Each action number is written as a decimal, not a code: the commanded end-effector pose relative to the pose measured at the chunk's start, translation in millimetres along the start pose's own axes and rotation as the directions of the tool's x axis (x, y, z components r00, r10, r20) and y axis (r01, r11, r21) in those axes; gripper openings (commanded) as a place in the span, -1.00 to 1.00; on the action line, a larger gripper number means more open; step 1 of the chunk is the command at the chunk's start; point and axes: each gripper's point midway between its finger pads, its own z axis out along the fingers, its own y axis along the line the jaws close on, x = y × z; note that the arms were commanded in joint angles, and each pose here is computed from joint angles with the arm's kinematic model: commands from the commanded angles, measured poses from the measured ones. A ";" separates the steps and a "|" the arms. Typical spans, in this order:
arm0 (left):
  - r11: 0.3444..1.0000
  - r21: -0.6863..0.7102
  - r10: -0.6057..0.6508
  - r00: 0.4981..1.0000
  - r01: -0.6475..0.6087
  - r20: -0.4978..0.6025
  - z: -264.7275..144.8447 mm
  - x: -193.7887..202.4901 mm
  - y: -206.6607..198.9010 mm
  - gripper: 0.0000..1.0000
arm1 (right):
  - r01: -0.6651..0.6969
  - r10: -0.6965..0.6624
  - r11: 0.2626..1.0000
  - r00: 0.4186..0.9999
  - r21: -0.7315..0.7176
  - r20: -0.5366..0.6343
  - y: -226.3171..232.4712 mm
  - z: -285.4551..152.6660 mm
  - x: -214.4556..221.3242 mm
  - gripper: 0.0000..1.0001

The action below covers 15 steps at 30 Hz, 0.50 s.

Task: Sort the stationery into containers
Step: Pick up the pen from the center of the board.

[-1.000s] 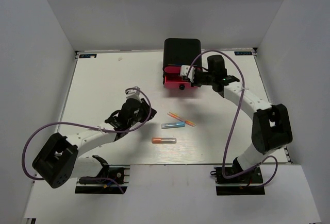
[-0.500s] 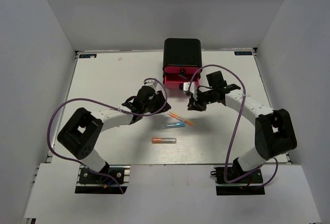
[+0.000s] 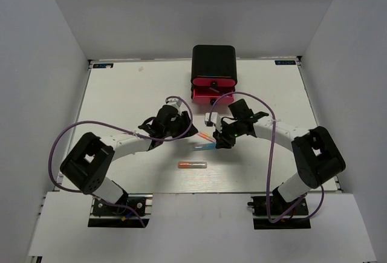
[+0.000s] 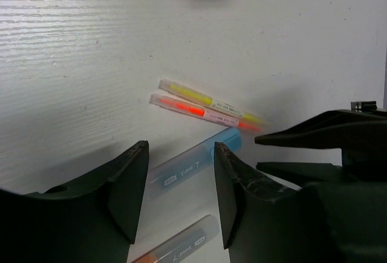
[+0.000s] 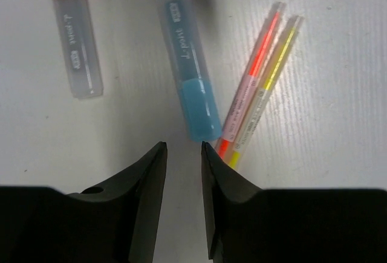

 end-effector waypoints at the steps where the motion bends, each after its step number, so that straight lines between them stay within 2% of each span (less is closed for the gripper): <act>1: 1.000 0.023 0.019 0.999 -0.020 0.049 -13.7 -12.3 -9.5 0.15 | -0.029 0.029 0.994 1.000 0.103 0.004 -21.2 4.5 -6.5 -0.29; 15: 1.000 0.009 0.018 0.998 -0.019 0.062 -21.2 -10.4 -4.3 0.17 | -0.043 0.049 0.978 0.998 0.203 -0.028 -44.8 11.4 -4.1 -0.37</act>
